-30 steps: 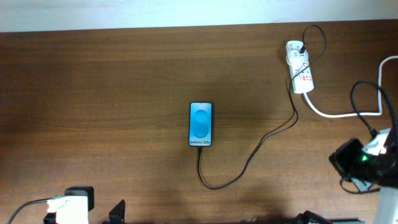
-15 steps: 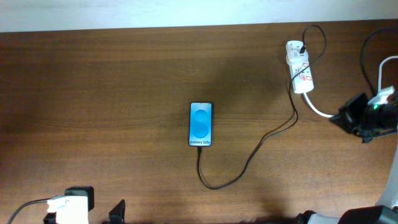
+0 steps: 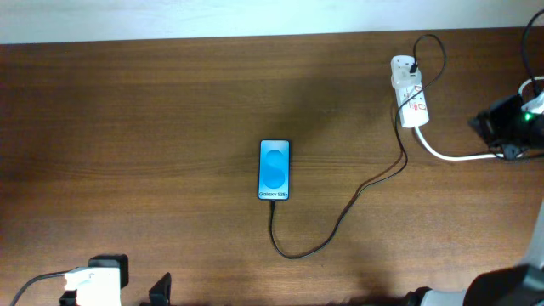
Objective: Plug charger to phone and switch on socket
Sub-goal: 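Move the right gripper up to the white power strip's switch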
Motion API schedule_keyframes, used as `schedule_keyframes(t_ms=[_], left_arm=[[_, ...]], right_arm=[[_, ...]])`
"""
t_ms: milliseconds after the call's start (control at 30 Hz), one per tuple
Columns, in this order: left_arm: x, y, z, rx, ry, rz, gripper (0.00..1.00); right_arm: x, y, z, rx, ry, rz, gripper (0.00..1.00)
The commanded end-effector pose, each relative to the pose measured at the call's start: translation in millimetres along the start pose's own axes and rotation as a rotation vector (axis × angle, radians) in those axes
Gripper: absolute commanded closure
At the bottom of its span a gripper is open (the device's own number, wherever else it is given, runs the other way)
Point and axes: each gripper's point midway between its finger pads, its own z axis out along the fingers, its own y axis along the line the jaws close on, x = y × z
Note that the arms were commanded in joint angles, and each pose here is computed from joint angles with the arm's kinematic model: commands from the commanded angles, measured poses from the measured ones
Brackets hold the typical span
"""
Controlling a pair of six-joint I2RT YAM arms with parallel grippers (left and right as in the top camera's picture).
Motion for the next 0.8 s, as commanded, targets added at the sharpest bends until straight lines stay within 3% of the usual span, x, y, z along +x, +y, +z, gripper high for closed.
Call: schedule_keyframes(t_ms=[0,400,767], left_arm=[[1.1,0.6,0.2,-0.003,-0.001,0.005,0.01],[1.1,0.6,0.2,-0.003,-0.001,0.005,0.01],[1.1,0.6,0.2,-0.003,-0.001,0.005,0.01]], right_arm=[[-23.7,-0.2,25.9,-0.011,0.009,0.080,0.96],[-70.9,-18.9,150.8,-0.058,0.116,0.179,0.96],[-94.1,-3.8,215.1,-0.126,0.016,0.109,0.96]])
